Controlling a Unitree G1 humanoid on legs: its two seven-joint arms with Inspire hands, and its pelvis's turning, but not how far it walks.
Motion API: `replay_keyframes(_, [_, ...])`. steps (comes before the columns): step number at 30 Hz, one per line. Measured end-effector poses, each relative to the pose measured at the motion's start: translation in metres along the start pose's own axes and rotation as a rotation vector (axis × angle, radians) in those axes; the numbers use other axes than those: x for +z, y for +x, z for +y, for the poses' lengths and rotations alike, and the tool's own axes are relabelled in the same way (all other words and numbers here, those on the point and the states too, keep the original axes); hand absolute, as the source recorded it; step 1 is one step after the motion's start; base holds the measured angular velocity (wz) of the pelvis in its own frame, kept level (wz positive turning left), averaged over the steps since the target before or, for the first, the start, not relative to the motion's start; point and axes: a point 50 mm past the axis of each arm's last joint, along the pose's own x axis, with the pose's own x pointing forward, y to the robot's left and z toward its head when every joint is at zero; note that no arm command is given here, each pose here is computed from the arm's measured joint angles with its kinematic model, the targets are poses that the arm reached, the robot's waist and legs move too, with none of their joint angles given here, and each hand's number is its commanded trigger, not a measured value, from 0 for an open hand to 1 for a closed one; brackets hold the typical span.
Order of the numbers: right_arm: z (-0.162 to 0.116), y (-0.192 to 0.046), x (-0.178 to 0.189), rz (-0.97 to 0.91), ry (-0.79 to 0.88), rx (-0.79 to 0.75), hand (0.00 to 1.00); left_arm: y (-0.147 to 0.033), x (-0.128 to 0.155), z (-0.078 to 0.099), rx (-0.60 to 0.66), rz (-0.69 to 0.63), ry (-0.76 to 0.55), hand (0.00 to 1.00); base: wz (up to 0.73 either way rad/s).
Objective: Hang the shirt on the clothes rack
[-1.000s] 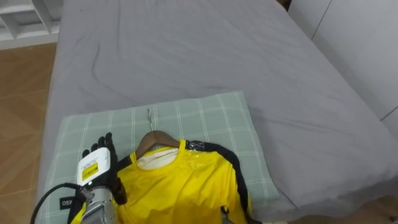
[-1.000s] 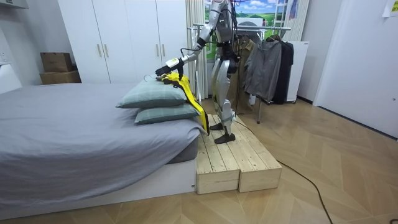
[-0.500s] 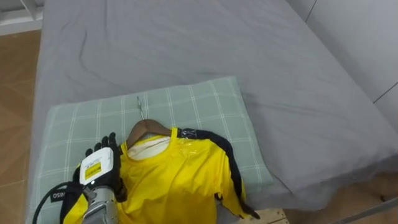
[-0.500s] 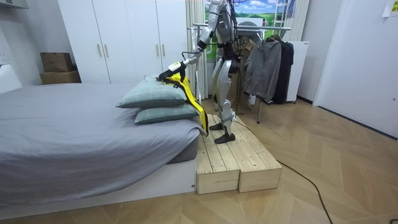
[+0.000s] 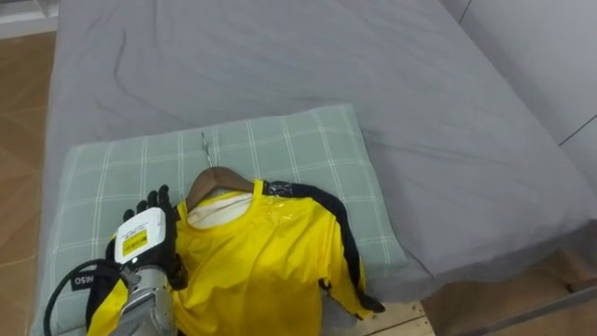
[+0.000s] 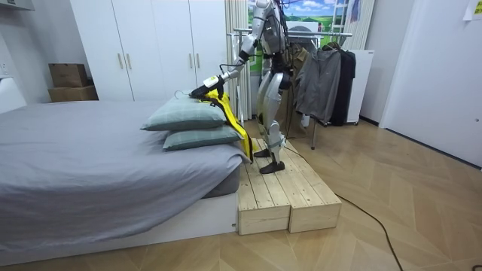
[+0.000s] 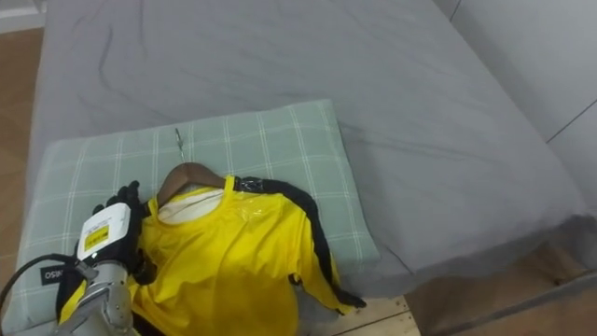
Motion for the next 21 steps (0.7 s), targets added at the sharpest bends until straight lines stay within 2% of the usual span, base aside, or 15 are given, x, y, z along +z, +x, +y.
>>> replay_keyframes(10, [-0.0010,-0.0001,0.0023,-0.013,-0.004,-0.030,0.00,0.0012,-0.0055,0.0016,-0.013,0.021,0.000,0.00,-0.01])
replay_keyframes(11, [-0.0013,-0.0001,0.0025,-0.013,-0.004,-0.035,0.00,0.0016,-0.0063,0.0026,-0.010,0.024,-0.003,0.04,-0.04])
replay_keyframes(12, [-0.0014,-0.0001,0.0024,-0.013,-0.004,-0.038,0.00,0.0019,-0.0068,0.0030,-0.009,0.025,-0.003,0.34,-0.04])
replay_keyframes(15, [-0.0016,-0.0001,0.0022,-0.013,-0.004,-0.040,0.00,0.0024,-0.0079,0.0043,-0.005,0.029,-0.009,1.00,0.00])
replay_keyframes(21, [-0.0013,-0.0001,0.0048,-0.027,-0.003,-0.040,0.00,0.0040,-0.0083,0.0072,0.006,0.022,-0.012,1.00,0.00])
